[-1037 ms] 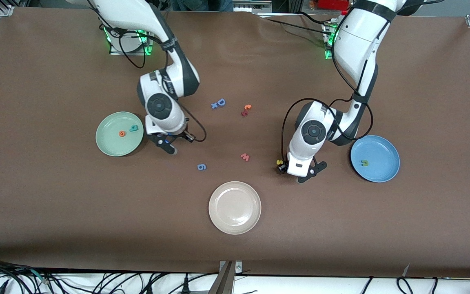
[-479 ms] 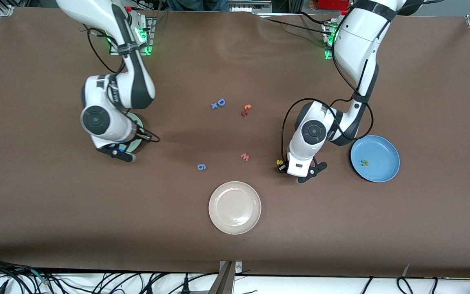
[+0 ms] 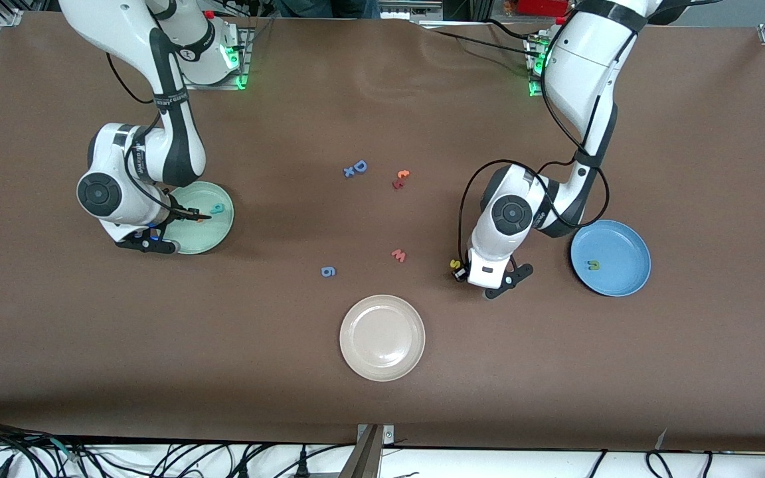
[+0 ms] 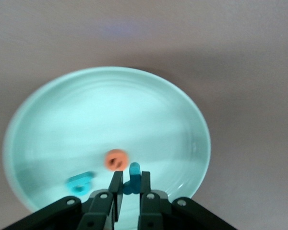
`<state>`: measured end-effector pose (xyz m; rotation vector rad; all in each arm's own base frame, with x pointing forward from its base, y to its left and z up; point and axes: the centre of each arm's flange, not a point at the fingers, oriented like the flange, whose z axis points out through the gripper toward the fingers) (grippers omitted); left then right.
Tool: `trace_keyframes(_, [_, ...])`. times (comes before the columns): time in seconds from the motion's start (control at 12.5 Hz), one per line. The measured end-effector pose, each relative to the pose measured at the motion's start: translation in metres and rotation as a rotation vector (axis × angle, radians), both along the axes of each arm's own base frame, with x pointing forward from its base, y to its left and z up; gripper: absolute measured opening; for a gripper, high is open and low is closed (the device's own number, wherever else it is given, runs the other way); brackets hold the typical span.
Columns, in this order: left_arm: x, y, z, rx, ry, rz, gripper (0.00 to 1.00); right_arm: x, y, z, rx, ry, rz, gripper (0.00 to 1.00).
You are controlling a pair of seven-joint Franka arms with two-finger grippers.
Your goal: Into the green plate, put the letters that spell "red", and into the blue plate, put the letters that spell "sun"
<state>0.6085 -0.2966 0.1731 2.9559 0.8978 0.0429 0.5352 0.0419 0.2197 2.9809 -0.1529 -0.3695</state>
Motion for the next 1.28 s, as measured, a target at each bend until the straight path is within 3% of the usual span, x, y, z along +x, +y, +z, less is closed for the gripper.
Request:
trace_keyframes(0.32, [0.002, 0.002, 0.001, 0.001, -0.004, -0.018, 0.27, -0.017, -0.030, -0.024, -0.013, 0.016, 0.008, 0.18])
trace_keyframes(0.4, [0.006, 0.008, 0.004, 0.002, -0.010, -0.034, 0.27, -0.018, -0.030, -0.026, -0.017, 0.019, 0.008, 0.24])
trace_keyframes(0.56, [0.022, 0.029, 0.024, 0.007, -0.026, -0.120, 0.27, -0.018, -0.028, -0.028, -0.017, 0.021, 0.011, 0.46])
trace_keyframes(0.72, [0.038, 0.064, 0.056, 0.019, -0.038, -0.299, 0.27, -0.016, -0.025, -0.025, -0.012, 0.026, 0.013, 0.67])
trace_keyframes(0.96, [0.049, 0.125, 0.082, 0.036, 0.011, -0.590, 0.27, -0.003, -0.008, -0.003, 0.021, 0.071, 0.021, 0.99])
trace_keyframes(1.28, [0.050, 0.214, 0.068, 0.012, 0.102, -0.914, 0.27, 0.035, 0.028, 0.082, 0.082, 0.138, 0.029, 1.00])
